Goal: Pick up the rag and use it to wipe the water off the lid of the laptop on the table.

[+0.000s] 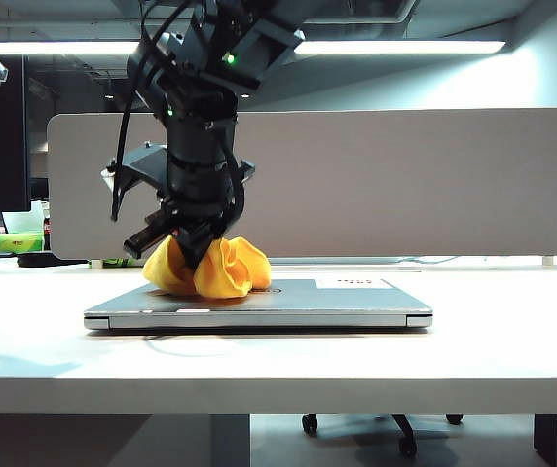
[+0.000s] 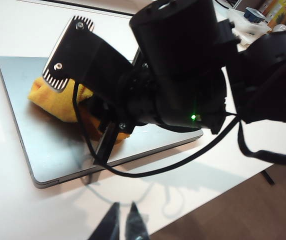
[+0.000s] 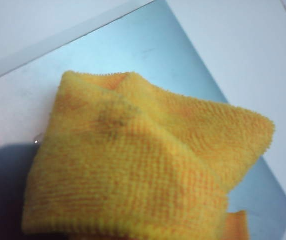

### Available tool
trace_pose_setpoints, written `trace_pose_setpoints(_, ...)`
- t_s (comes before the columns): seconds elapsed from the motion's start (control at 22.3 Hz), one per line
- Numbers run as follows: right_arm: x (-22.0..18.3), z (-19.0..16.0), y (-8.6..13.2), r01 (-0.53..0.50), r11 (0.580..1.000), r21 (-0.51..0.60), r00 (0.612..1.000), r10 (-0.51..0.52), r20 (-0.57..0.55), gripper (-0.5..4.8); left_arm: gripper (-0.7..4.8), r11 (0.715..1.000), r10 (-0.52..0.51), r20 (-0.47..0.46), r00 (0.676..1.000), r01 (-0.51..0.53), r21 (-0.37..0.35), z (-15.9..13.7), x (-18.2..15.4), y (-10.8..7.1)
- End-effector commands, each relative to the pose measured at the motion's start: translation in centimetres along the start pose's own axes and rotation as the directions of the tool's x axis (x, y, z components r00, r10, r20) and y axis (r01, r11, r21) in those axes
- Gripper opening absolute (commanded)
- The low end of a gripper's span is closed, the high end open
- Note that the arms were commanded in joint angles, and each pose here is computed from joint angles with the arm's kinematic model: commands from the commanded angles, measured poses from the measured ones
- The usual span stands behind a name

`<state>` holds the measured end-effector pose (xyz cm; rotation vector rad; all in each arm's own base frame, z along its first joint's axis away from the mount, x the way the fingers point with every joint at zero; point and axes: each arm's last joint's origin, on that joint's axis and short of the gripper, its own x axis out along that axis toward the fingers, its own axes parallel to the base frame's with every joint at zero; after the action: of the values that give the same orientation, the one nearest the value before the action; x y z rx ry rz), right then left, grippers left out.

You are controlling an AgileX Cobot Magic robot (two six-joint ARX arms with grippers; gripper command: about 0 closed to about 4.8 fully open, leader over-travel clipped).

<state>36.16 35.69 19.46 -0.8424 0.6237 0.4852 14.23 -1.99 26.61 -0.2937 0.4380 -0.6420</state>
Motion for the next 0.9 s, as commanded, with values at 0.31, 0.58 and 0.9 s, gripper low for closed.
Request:
trace_pose_setpoints(0.31,1.1,-0.6,2.2,-0.049,0.998,-0.046,0.998,0.047,-0.051,-0.08,0.22,1.000,-0.006,0.013,1.000,0.006,0.013,0.2,-0.1,-0.1)
trace_pose_setpoints(0.58,0.2,0.0,4.0,-0.070,0.994,-0.079,0.997,0.067,-0.033,-0.08,0.22,1.000,-0.006,0.013,1.000,0.006,0.013,0.2,-0.1,-0.1)
trace_pose_setpoints(0.9,-0.7,0.6,5.6,-0.067,0.987,-0.148,0.998,0.064,-0.025,-0.07,0.22,1.000,-0.006,0.013,1.000,0.006,0.013,0.2,-0.1,-0.1)
